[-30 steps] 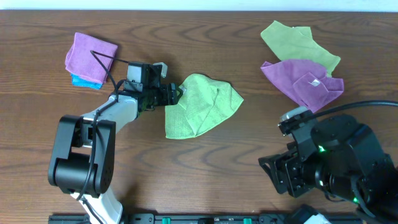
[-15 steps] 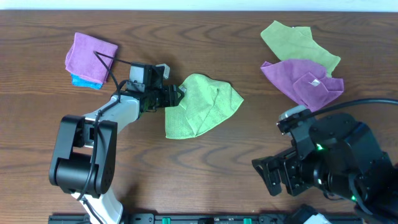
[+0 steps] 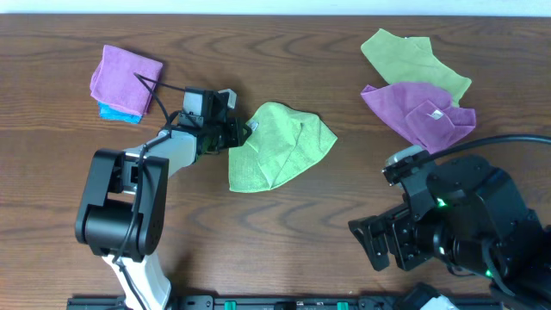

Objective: Fold the cloth
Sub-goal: 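Lift the green cloth corner with the left gripper toward the back left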

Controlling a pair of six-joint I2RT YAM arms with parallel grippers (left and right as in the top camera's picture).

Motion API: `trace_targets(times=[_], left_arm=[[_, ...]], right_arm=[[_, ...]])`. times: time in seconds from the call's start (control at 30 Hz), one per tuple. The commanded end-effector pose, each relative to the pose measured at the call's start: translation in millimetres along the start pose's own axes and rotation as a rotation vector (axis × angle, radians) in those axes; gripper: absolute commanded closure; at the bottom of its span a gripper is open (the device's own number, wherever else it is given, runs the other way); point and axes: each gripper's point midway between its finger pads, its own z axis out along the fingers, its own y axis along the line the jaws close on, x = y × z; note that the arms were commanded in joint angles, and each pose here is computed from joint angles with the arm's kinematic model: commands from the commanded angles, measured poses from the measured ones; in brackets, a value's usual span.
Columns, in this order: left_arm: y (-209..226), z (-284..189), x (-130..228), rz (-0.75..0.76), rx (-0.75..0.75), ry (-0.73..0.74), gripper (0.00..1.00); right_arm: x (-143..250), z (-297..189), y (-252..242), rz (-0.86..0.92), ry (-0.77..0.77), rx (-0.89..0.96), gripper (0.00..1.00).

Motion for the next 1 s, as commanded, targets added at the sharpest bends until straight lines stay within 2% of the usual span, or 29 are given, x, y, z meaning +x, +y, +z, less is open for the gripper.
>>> trace_targets(times=[0.0, 0.2, 0.3, 0.43, 0.5, 0.6, 0.67, 0.83, 0.97], left_arm=[[5.4, 1.7, -0.5, -0.033, 0.012, 0.006, 0.94], [0.1, -15.4, -29.2, -0.071, 0.095, -0.045, 0.94], [3.8, -36.5, -61.0, -0.092, 0.097, -0.116, 0.94], [3.1, -89.0, -119.8, -0.072, 0.077, -0.232, 0.94], [5.8, -113.9, -144.3, -0.056, 0.023, -0.288, 0.94], [27.0, -144.9, -168.4, -0.071, -0.16, -0.363, 0.94], [33.5, -157.1, -175.7, -0.053, -0.243, -0.375, 0.94], [32.1, -154.7, -168.9, -0.027, -0.259, -0.332, 0.94], [34.4, -152.5, -164.5, -0.03, -0.27, -0.314, 0.94]], right_arm=[[-0.7, -2.5, 2.1, -0.01, -0.006, -0.008, 0.01], [-1.4, -2.5, 0.9, -0.01, -0.01, 0.0, 0.01], [-2.0, -2.4, -1.7, -0.01, -0.014, 0.015, 0.01], [-2.9, -1.9, -2.9, -0.01, -0.015, 0.023, 0.01], [-4.0, 0.0, -3.1, -0.01, -0.01, 0.027, 0.01], [-4.4, 3.6, -3.1, -0.01, 0.005, 0.031, 0.01], [-5.1, 7.3, -2.2, -0.009, 0.02, 0.031, 0.01], [-18.3, 28.7, 0.8, -0.021, 0.045, 0.039, 0.01], [-38.7, 73.4, 5.0, -0.091, 0.063, 0.041, 0.01]])
